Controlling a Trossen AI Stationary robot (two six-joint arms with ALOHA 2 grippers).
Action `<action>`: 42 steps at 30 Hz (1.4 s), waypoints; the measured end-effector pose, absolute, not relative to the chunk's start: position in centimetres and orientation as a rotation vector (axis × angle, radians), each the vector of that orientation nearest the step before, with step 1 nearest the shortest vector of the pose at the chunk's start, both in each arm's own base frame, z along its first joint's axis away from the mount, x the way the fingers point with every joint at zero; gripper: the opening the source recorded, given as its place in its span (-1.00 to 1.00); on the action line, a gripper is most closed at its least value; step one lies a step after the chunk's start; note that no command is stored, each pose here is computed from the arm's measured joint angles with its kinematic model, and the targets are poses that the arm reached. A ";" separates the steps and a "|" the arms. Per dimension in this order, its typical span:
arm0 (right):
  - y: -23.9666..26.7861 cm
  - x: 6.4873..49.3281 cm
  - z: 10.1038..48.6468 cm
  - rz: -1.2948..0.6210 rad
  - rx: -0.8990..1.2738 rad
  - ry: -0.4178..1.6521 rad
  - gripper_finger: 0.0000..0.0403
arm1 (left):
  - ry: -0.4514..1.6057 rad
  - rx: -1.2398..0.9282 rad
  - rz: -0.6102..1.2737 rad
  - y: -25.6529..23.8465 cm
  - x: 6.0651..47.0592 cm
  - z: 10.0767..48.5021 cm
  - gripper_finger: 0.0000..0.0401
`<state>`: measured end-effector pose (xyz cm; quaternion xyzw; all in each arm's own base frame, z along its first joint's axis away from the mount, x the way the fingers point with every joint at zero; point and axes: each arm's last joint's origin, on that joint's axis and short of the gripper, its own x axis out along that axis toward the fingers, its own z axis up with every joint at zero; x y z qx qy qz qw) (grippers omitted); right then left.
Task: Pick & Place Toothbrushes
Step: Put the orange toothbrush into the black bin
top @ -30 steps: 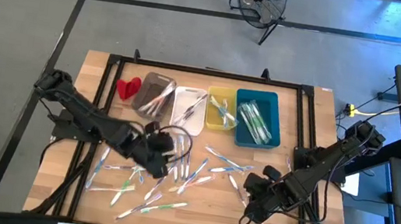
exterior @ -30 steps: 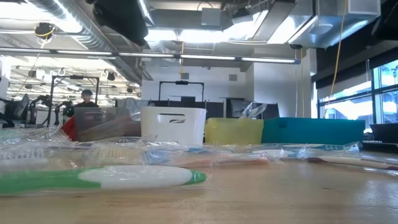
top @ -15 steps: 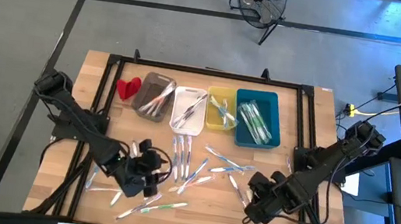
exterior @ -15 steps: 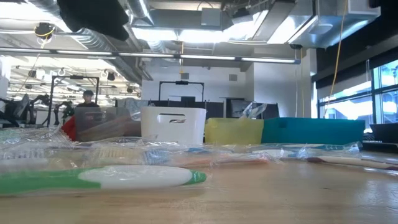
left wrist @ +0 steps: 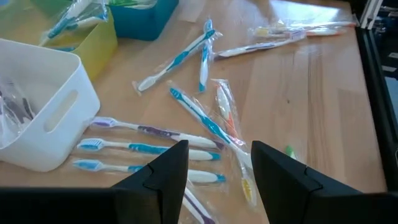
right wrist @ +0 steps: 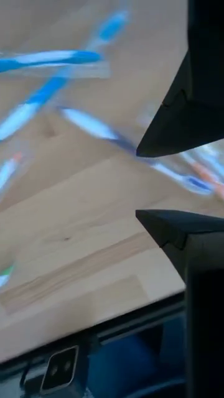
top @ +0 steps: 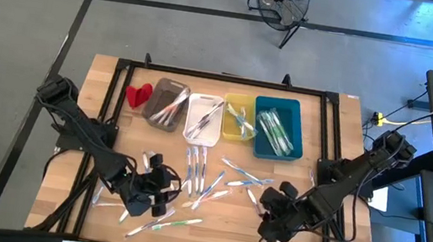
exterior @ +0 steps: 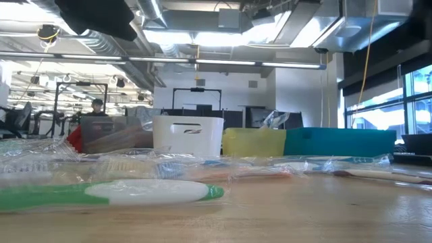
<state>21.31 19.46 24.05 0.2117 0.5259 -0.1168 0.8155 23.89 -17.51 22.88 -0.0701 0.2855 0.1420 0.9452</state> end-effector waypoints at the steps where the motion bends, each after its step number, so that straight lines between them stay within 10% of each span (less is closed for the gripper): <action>1: 19.4 21.2 24.0 -0.267 0.495 1.155 -0.28 | 0.582 -0.137 0.288 -17.5 23.9 22.9 -0.15; 15: 22.0 18.8 20.9 -0.520 0.734 1.514 -0.45 | 0.585 -0.131 0.279 -17.7 23.8 22.9 -0.15; 42: 25.6 17.9 15.6 -0.582 0.685 1.724 -0.04 | 0.584 -0.142 0.281 -17.7 23.8 22.9 -0.15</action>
